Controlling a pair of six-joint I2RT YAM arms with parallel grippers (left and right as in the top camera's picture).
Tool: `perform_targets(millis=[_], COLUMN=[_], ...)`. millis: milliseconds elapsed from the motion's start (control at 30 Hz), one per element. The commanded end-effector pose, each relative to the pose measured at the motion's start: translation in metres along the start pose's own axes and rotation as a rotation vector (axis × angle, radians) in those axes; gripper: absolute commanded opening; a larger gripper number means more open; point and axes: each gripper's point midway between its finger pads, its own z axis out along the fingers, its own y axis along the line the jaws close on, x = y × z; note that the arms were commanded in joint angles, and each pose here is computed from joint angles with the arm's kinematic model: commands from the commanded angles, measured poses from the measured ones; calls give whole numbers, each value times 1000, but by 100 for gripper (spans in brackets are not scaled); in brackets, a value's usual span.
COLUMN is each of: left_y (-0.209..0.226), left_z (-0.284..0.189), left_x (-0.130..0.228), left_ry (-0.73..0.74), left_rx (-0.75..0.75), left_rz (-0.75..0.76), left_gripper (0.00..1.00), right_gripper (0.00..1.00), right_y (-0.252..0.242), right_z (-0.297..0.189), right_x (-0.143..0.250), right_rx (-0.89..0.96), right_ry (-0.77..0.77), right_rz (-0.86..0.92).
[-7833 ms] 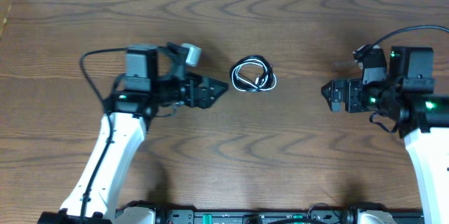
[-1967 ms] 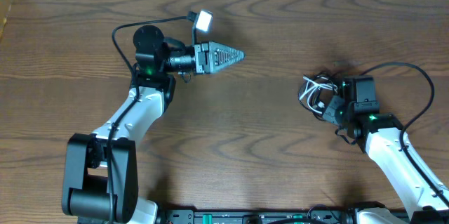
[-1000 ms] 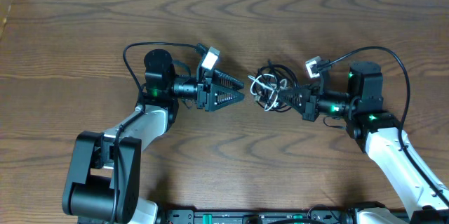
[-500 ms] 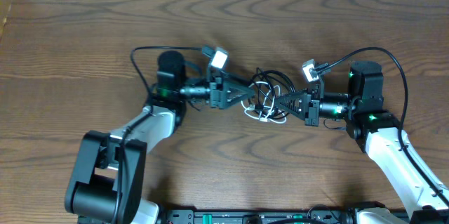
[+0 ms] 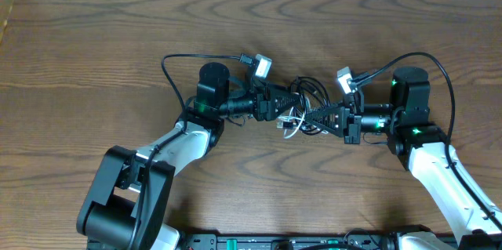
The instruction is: Untangle cables
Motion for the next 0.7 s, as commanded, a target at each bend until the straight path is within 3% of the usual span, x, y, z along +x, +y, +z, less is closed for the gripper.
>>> perform_targets(millis=[0, 33, 67, 400, 467, 667], left_y=[8, 12, 16, 26, 25, 36], left_z=[-1, -1, -2, -15, -24, -61], left_x=[-4, -3, -3, -7, -10, -24], left_ry=[-24, -26, -27, -34, -33, -66], left_rx=[-58, -79, -97, -105, -79, -41], left_rz=[20, 7, -4, -44, -55, -143], left_gripper=[21, 10, 8, 8, 7, 8], right_gripper=[1, 1, 1, 1, 1, 1], right_y=[14, 14, 14, -9, -31, -128], right_z=[-1, -1, -1, -5, -7, -73], right_x=[-4, -4, -4, -5, 0, 67], right_rx=[-63, -63, -63, 64, 188, 934], right_ry=[6, 6, 6, -17, -20, 11], right_rz=[-49, -49, -49, 1, 66, 511])
